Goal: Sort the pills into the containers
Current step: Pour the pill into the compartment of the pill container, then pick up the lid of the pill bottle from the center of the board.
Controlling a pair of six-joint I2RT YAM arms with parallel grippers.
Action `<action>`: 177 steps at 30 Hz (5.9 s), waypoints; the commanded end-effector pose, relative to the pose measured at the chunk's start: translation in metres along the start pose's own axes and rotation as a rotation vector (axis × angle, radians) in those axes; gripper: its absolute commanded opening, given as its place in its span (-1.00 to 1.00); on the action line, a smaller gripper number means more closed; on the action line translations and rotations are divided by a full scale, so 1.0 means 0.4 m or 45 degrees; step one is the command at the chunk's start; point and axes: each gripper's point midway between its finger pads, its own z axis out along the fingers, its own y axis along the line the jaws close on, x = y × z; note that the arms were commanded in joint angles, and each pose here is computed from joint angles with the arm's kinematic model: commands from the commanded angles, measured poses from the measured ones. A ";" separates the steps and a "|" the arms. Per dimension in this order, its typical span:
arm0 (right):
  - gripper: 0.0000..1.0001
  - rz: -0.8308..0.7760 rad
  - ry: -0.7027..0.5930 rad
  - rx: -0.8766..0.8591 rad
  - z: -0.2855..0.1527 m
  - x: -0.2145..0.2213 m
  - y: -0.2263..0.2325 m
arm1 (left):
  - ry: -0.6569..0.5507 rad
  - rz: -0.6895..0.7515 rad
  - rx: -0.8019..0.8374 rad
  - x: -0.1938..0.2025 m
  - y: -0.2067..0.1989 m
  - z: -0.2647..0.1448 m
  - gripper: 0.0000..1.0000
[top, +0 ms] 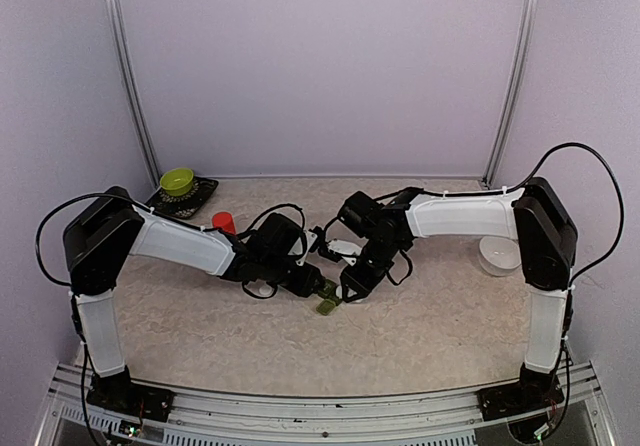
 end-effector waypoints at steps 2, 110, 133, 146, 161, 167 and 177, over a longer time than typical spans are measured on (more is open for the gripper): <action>-1.00 0.021 -0.038 0.019 -0.019 -0.022 -0.009 | -0.021 0.010 0.010 -0.011 -0.009 -0.019 -0.13; -1.00 -0.189 -1.402 -0.071 -0.241 0.006 0.065 | -0.091 -0.005 0.001 -0.088 -0.016 -0.061 0.11; -1.00 -0.581 -2.252 0.266 -0.717 0.155 0.171 | -0.303 -0.061 0.042 -0.205 -0.071 -0.297 0.68; -1.00 -0.503 -2.217 0.127 -0.728 0.149 0.182 | -0.165 -0.135 -0.210 -0.040 0.053 -0.316 0.98; -1.00 -0.431 -2.147 0.130 -0.689 0.179 0.161 | 0.028 -0.184 -0.334 0.106 0.182 -0.229 0.33; -1.00 -0.418 -2.128 0.135 -0.679 0.181 0.155 | 0.078 -0.179 -0.328 0.125 0.192 -0.192 0.12; -1.00 -0.409 -2.110 0.145 -0.669 0.179 0.150 | 0.091 -0.161 -0.338 0.116 0.198 -0.164 0.07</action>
